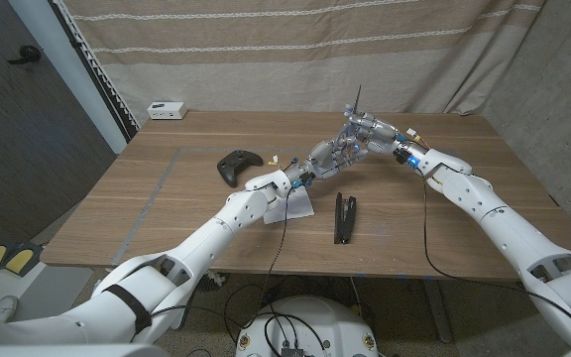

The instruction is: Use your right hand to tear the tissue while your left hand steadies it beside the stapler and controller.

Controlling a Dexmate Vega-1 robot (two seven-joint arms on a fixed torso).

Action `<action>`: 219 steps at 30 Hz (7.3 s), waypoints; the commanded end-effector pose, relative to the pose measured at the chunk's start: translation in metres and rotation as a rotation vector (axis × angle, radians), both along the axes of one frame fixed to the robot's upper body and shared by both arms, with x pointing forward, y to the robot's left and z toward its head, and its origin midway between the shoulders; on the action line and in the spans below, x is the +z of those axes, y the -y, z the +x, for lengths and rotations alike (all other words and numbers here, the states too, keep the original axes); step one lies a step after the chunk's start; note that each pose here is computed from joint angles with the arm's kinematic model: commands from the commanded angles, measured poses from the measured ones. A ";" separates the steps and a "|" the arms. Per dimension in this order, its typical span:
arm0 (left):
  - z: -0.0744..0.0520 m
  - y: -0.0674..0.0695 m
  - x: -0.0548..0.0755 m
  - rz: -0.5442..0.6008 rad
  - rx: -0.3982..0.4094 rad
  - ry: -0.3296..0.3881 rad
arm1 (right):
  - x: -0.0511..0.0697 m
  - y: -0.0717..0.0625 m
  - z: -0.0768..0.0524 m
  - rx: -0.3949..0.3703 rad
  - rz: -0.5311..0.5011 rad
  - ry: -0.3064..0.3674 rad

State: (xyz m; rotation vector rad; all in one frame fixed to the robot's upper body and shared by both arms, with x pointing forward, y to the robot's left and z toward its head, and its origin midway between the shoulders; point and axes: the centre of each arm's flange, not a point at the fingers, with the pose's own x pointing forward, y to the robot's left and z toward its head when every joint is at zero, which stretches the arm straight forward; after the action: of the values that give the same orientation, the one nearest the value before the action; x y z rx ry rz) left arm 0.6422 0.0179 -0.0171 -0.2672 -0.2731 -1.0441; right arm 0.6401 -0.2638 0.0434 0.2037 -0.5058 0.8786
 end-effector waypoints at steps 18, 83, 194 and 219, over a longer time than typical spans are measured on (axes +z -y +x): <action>-0.013 -0.012 0.003 -0.030 0.039 0.002 | -0.001 0.015 0.005 -0.030 0.009 0.018; -0.063 -0.089 0.015 -0.069 0.304 0.029 | -0.010 0.032 0.021 -0.087 0.026 -0.051; -0.133 -0.214 -0.028 -0.092 0.823 -0.037 | -0.014 0.035 0.037 -0.069 0.014 -0.124; -0.136 -0.218 -0.027 -0.043 0.971 0.009 | -0.008 0.038 0.033 -0.070 0.009 -0.102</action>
State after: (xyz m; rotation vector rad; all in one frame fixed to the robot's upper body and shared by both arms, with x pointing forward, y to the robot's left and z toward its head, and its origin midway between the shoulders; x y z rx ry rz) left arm 0.5062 0.2348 -0.0432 -0.1514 -0.3723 -0.1207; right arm 0.6755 -0.2998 0.0317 0.2462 -0.4099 0.7927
